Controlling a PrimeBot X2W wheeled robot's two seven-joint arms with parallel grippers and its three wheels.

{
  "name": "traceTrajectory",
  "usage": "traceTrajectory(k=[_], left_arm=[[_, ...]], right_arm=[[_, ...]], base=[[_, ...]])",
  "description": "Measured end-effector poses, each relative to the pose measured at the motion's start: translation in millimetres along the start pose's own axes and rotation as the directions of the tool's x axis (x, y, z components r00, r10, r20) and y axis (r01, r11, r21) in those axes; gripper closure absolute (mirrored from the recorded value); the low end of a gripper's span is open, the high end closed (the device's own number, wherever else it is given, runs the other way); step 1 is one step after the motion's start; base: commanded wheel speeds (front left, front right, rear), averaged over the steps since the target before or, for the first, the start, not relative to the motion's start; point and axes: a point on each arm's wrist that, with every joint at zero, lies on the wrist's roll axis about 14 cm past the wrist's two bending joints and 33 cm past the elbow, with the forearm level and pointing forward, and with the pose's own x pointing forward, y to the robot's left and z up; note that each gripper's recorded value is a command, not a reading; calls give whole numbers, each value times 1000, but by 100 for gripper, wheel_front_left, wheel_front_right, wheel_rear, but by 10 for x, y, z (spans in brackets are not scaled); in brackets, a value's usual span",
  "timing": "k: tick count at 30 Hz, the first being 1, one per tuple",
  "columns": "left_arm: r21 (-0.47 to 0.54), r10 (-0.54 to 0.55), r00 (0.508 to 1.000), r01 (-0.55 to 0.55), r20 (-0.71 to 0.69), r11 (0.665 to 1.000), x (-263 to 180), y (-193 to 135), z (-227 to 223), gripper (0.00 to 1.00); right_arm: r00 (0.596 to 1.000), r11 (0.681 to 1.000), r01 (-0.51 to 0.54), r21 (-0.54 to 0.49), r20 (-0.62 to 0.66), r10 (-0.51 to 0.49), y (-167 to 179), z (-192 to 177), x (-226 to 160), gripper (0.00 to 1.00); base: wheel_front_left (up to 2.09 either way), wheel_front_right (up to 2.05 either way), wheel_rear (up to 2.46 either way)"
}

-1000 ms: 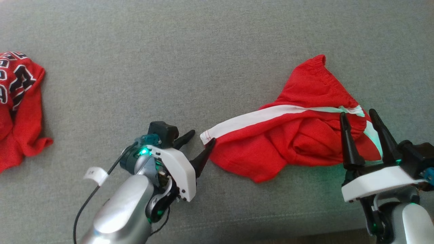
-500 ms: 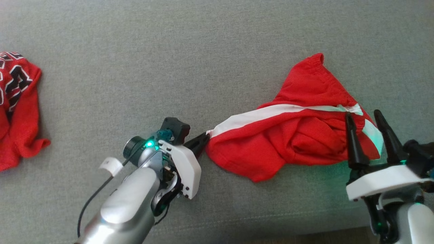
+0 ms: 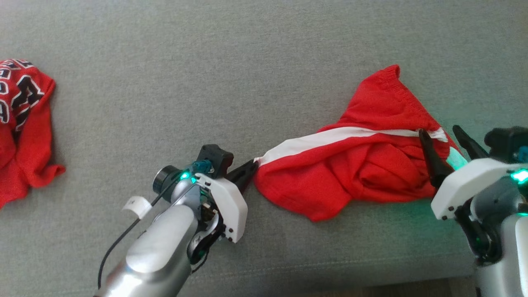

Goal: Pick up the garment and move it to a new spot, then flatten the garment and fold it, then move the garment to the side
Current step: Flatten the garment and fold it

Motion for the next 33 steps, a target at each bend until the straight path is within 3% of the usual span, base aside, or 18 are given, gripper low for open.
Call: traceTrajectory(k=[5,7,12,16,21,25,33], left_arm=[[-12,10,1000,-10,12,1000,-12,32,-3,100],[-16,15,1000,-15,27,1000,-17,49,14,100],[-14,52,991,-51,119,999,-64,136,187,100],[9,102,945,-110,311,994,-227,260,662,100],[41,158,827,-213,539,976,-657,427,1321,100],[92,133,726,-262,675,961,-1051,373,1815,100],[199,65,555,-401,829,894,-1787,238,2724,100]], right_arm=[[991,1000,-10,-7,-131,9,22,-186,79,0],[990,1000,-13,-8,-141,12,33,-195,96,100],[998,1000,-13,-8,-66,12,36,6,99,100],[996,999,-24,36,86,21,48,342,-1,100],[978,994,-58,94,206,37,83,648,-179,100],[952,988,-106,115,298,68,151,944,-328,100],[825,970,-233,74,542,157,396,1957,-699,100]], base=[[0,0,0],[0,0,0],[0,0,0],[0,0,0],[0,0,0],[0,0,0],[0,0,0]])
